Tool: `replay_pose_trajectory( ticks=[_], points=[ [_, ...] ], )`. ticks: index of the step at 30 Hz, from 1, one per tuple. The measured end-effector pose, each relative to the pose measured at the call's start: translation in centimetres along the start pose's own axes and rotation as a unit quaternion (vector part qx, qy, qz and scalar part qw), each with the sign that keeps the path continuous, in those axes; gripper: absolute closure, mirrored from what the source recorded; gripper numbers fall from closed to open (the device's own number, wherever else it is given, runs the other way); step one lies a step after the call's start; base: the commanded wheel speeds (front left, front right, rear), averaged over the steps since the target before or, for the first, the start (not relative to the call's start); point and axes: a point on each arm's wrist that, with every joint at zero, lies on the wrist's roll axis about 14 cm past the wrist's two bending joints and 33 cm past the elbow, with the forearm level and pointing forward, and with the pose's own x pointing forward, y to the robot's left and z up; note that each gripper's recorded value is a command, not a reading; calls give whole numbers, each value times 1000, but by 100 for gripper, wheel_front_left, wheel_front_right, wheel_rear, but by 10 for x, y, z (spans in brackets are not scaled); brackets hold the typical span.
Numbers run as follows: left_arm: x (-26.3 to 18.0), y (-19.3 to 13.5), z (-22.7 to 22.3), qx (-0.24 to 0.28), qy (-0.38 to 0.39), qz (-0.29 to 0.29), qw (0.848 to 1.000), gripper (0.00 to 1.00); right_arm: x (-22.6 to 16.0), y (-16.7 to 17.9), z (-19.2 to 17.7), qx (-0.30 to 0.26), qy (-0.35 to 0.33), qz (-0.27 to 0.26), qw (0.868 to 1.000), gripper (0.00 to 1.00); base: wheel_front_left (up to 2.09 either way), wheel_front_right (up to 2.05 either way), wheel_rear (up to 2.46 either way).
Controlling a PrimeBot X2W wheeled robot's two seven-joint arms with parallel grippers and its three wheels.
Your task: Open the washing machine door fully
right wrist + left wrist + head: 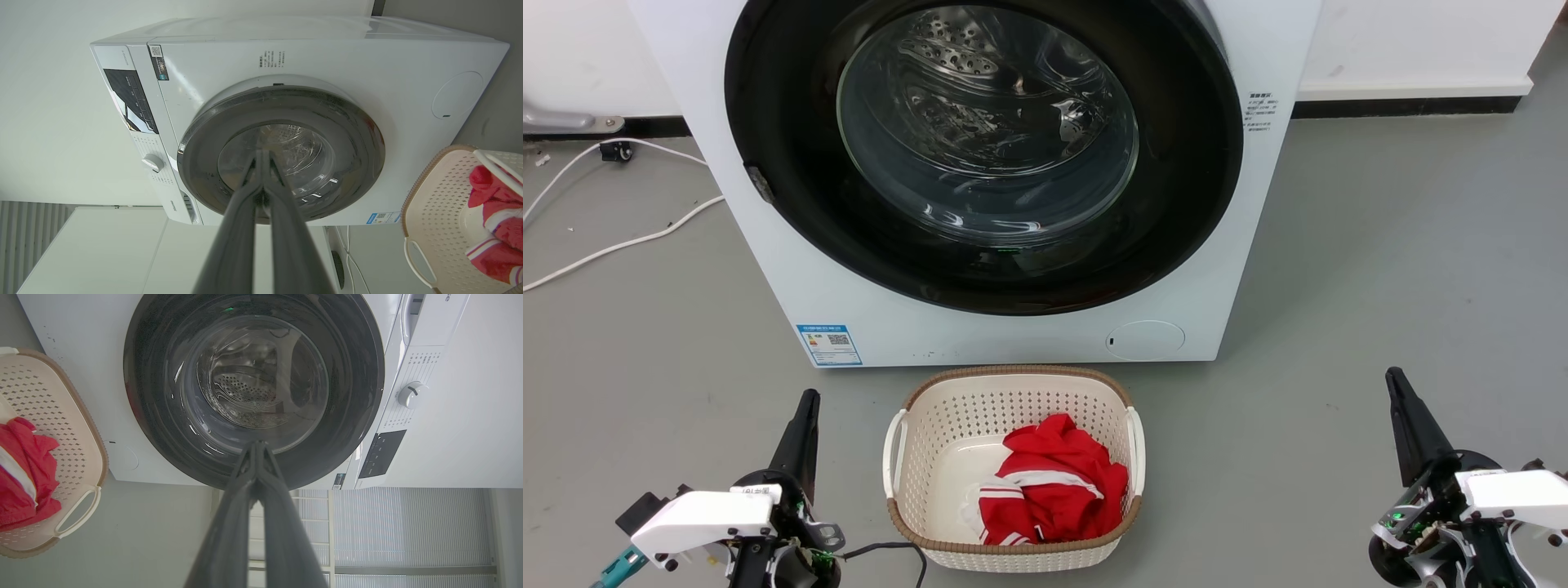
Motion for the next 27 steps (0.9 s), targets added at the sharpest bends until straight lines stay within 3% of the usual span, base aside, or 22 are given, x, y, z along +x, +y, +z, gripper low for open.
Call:
replay_pose_trajectory(
  ticks=[5,6,11,17,27],
  points=[
    [0,0,0,0,1,0,1000,100,0,0,0,0,0,0,1000,100,0,0,0],
    [0,1,0,0,1,1,1000,0,0,-1,0,1,0,-1,1000,0,0,0,0],
    [-9,20,-3,-4,1,30,1000,0,-10,-21,0,4,-5,-30,1000,0,0,0,0],
    [-7,13,-6,11,-2,19,1000,0,-10,-16,1,-9,-14,-23,1000,0,0,0,0],
    [-4,-9,-4,108,-13,-11,994,0,-9,5,0,-119,-18,5,993,0,0,0,0]
  ],
)
